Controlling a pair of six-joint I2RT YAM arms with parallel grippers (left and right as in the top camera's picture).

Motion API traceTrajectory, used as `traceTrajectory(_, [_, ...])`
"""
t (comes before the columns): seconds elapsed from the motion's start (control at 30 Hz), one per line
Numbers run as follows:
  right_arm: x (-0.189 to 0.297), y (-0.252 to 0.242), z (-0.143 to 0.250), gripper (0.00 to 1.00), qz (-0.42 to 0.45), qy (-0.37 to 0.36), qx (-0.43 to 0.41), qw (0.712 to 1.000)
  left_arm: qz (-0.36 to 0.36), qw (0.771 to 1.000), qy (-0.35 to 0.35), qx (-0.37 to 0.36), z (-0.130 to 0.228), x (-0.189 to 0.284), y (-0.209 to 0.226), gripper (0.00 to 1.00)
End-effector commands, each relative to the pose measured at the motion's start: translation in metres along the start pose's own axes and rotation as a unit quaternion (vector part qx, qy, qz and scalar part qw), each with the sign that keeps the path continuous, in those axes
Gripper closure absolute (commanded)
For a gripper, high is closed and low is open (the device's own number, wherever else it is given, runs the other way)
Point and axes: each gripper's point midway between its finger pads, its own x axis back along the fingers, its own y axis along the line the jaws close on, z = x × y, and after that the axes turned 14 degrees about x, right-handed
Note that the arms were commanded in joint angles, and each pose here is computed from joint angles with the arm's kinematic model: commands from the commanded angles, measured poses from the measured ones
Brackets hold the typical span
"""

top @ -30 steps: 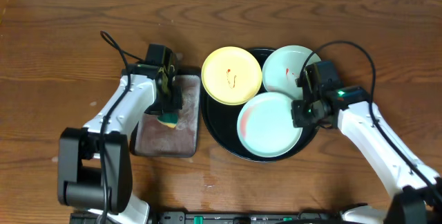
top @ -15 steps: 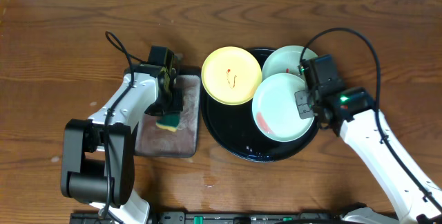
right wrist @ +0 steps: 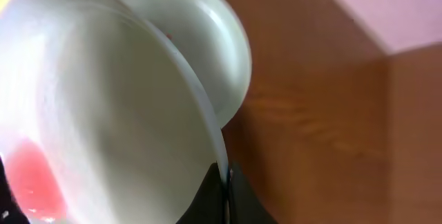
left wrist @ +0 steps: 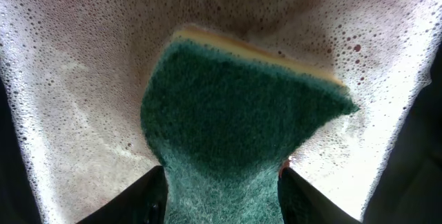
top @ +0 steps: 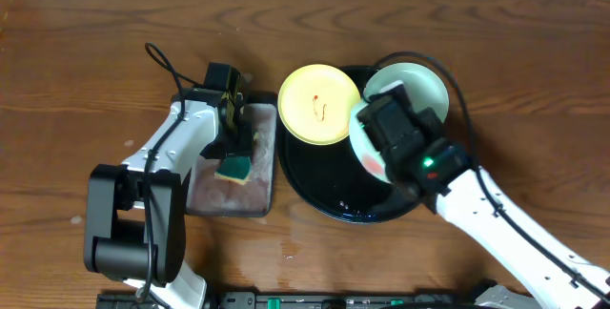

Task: Clean dirty plates on tray and stack at the side
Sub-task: 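Lift the cleaned pale green plate with the right gripper off the tray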

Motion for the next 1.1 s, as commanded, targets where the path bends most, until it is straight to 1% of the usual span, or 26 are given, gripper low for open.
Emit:
traceTrajectory(0.0, [0.02, -0.024, -0.015, 0.99, 0.087, -0.017, 0.041, 0.995, 0.001, 1.0, 0.001, -0.001, -0.003, -0.002, 0.0, 0.47])
traceTrajectory(0.27, [0.052, -0.025, -0.046, 0.99, 0.16, -0.064, 0.101, 0.98, 0.001, 1.0, 0.001, -0.001, -0.003, -0.002, 0.0, 0.46])
traceTrajectory(0.5, [0.071, -0.029, -0.064, 0.99, 0.203, -0.082, 0.148, 0.965, 0.001, 1.0, 0.001, -0.001, -0.003, -0.002, 0.0, 0.46])
traceTrajectory(1.07, [0.075, -0.031, -0.069, 0.99, 0.21, -0.09, 0.143, 0.963, 0.001, 1.0, 0.001, 0.0, -0.003, -0.002, 0.0, 0.46])
